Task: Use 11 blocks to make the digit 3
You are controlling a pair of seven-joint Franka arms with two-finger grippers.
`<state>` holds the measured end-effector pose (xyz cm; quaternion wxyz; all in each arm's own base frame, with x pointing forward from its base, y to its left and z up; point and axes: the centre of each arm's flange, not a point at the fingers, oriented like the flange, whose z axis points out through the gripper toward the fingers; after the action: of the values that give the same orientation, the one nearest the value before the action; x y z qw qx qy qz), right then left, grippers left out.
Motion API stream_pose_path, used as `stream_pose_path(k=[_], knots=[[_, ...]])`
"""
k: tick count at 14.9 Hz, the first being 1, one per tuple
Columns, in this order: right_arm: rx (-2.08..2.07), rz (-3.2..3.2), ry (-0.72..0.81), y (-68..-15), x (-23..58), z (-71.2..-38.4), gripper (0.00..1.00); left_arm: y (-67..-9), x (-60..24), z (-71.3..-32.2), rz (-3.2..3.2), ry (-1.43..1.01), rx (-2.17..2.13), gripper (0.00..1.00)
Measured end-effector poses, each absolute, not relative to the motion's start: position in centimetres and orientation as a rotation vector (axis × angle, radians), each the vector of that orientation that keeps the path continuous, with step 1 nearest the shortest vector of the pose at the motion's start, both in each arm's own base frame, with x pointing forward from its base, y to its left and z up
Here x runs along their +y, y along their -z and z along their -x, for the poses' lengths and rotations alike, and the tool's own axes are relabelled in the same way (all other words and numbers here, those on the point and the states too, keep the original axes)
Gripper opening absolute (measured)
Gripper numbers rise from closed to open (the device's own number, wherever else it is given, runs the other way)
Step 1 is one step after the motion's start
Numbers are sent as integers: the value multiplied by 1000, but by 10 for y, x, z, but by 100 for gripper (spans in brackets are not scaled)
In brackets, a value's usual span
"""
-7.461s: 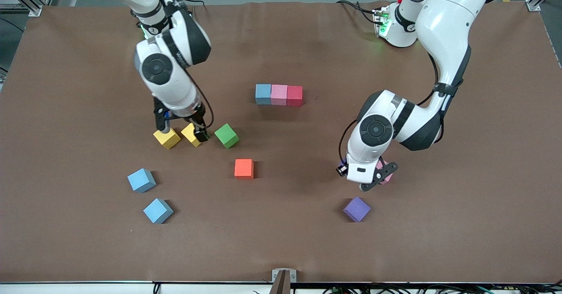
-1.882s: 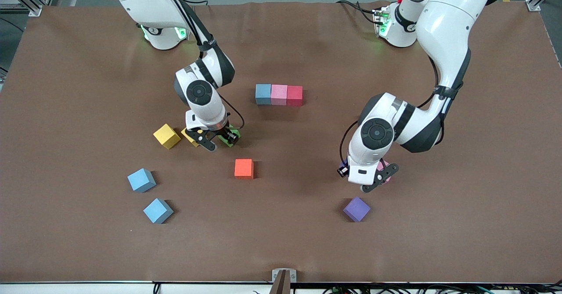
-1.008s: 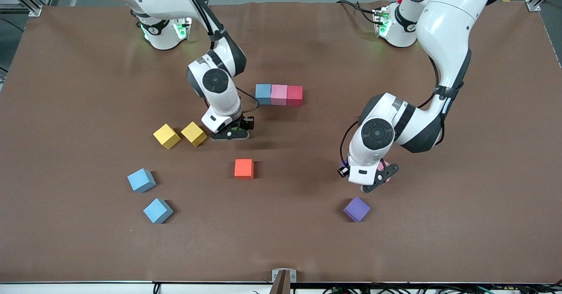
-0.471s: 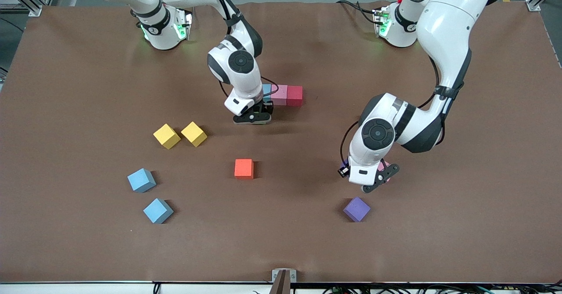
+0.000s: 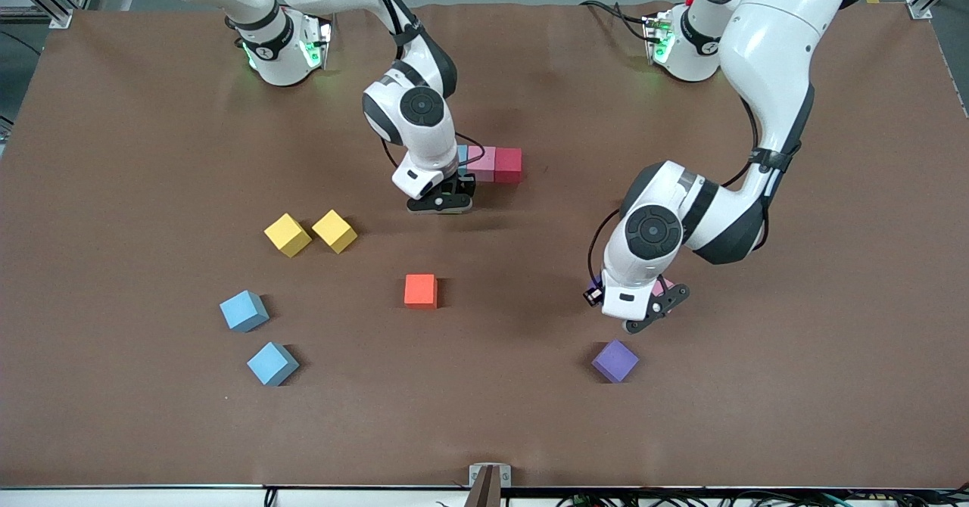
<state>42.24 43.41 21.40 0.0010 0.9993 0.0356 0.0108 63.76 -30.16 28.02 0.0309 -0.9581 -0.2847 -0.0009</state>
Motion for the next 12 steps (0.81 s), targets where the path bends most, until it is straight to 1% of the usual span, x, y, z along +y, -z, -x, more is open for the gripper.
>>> stream_pose_path(k=[4, 12], knots=[[107, -3106, 14, -210, 437, -426, 59, -280, -299, -639, 2950, 3, -883, 56], [66, -3109, 15, -207, 446, -418, 59, -280, -295, -641, 2948, 2, -891, 56]])
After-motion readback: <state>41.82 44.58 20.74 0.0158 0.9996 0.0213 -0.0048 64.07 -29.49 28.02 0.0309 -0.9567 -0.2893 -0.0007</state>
